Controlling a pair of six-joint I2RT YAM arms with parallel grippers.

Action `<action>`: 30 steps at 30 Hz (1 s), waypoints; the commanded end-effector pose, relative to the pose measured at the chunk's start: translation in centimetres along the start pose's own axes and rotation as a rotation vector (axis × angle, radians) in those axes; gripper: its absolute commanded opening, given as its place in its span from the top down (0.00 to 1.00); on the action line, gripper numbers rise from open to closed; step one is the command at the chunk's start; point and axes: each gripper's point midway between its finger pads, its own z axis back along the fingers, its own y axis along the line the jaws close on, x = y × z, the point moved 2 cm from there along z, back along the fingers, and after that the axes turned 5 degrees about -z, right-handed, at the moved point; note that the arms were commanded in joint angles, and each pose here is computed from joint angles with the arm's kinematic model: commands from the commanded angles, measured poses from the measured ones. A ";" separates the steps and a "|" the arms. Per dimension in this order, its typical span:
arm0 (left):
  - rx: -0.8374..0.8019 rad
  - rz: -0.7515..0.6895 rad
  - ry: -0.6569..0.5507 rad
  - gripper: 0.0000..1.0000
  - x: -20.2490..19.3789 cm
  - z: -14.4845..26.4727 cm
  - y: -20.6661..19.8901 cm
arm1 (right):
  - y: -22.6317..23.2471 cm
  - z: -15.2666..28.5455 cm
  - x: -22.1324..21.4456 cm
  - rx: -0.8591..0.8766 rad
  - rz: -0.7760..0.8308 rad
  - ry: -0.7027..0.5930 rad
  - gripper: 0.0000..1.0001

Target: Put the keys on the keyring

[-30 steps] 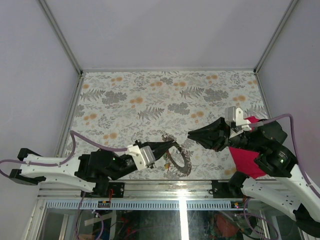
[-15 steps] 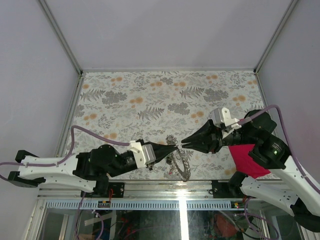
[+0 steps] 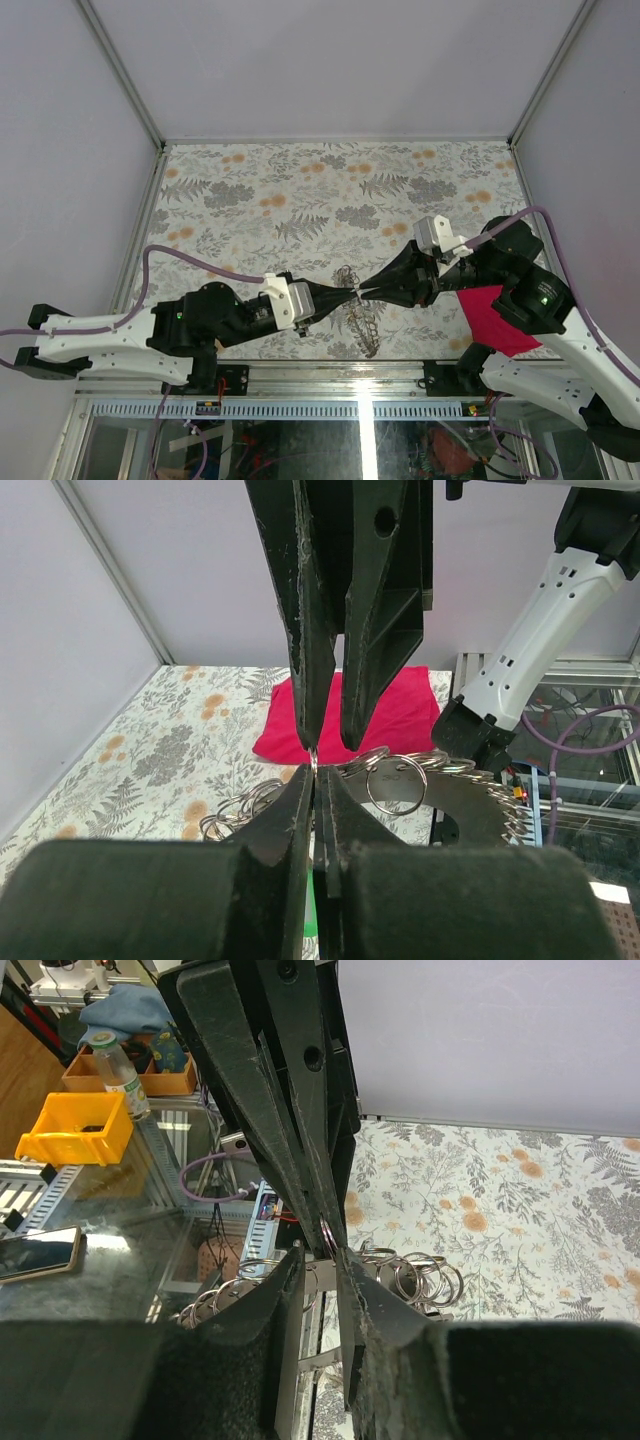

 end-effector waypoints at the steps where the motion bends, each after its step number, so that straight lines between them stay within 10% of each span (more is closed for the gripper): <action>1: -0.004 0.034 -0.110 1.00 3.6 0.1 0.6 | 0.1 -0.2 0.5 0.024 0.032 -0.009 0.75; 16: -0.022 0.028 -0.090 1.00 3.3 -0.1 0.5 | -0.5 0.2 0.7 -0.035 0.066 -0.024 0.73; 30: -0.017 0.024 -0.090 1.00 3.3 -0.3 0.7 | 0.0 -0.6 -0.5 0.055 0.012 0.036 0.93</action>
